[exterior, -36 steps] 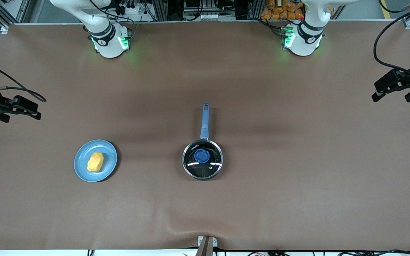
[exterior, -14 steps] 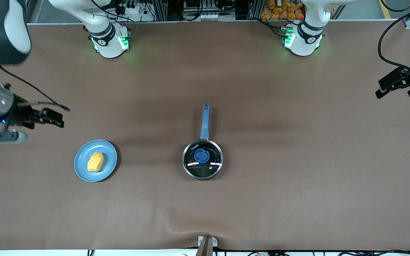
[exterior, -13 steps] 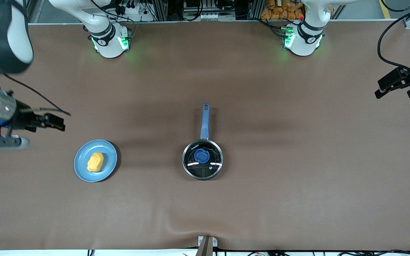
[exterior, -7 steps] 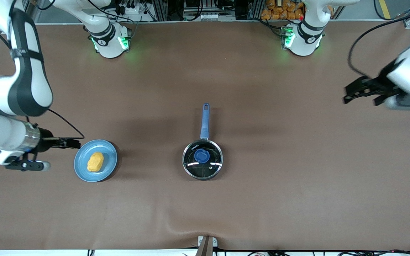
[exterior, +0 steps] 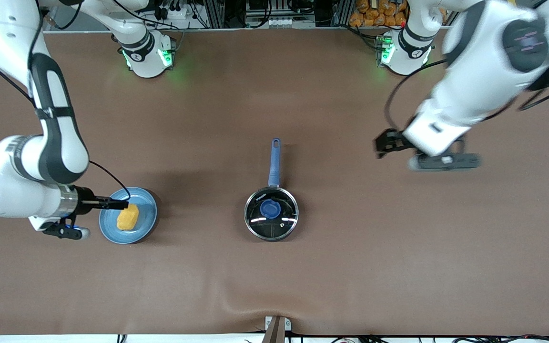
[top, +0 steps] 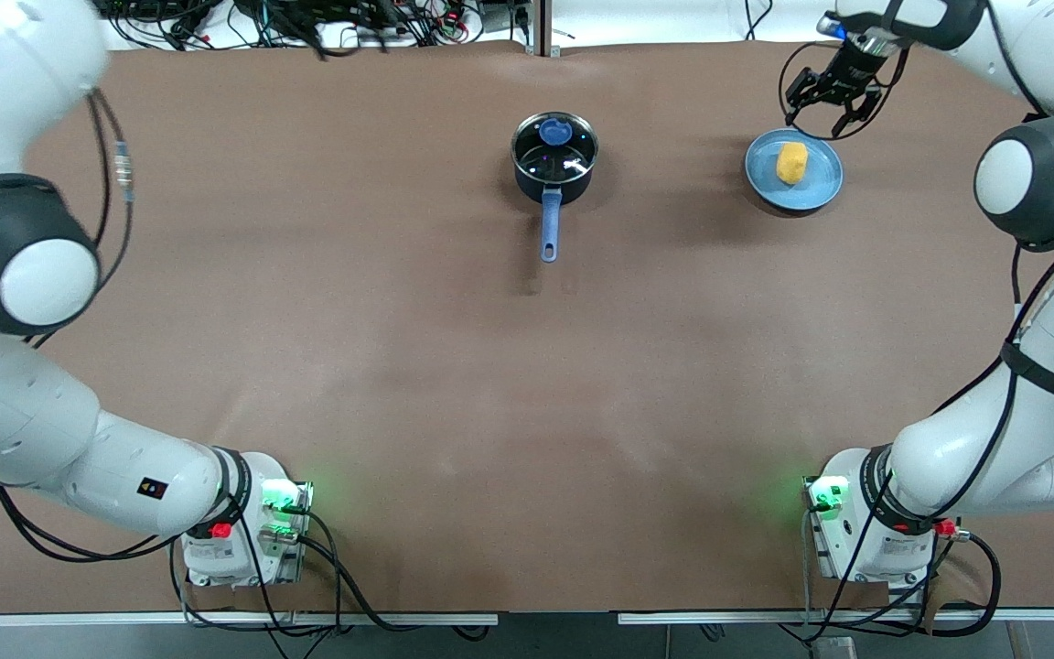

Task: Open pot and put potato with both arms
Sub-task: 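Reach the right gripper to the potato while the left gripper reaches the lid, then grasp the potato with the right gripper while the left gripper grasps the knob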

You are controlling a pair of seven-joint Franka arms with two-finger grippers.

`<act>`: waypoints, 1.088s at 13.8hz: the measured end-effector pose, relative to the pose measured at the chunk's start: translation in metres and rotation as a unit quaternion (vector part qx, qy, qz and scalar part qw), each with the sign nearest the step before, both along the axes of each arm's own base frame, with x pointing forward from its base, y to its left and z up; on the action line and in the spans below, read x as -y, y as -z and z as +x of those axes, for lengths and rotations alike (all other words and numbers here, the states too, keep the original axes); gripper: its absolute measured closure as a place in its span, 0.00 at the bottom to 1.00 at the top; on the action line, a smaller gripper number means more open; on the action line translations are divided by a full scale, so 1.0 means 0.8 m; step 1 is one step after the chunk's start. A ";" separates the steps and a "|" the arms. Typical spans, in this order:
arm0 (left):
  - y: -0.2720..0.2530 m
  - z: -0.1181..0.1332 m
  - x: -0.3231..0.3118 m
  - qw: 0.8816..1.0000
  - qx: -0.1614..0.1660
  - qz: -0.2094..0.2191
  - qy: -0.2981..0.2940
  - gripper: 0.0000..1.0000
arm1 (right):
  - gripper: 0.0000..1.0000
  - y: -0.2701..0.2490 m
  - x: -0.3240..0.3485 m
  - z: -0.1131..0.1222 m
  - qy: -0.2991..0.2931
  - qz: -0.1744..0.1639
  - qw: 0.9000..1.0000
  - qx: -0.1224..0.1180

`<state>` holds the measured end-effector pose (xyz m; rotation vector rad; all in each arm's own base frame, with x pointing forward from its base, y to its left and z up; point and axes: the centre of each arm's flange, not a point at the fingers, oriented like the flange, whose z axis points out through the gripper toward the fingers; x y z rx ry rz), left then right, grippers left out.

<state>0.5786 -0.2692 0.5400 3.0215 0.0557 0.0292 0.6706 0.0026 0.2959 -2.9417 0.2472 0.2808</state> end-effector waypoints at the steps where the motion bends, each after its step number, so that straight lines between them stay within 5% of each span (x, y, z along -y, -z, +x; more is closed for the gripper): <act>1: 0.015 0.001 0.032 1.000 0.002 -0.003 -0.001 0.00 | 0.00 0.015 0.001 0.002 0.003 -0.003 1.000 0.006; 9: 0.185 0.018 0.211 0.997 0.052 -0.040 0.032 0.00 | 0.00 0.096 0.000 -0.005 0.017 -0.021 0.998 0.050; 15: 0.253 0.022 0.263 0.995 0.076 -0.054 0.046 0.00 | 0.00 0.115 0.004 -0.011 0.022 -0.027 0.998 0.056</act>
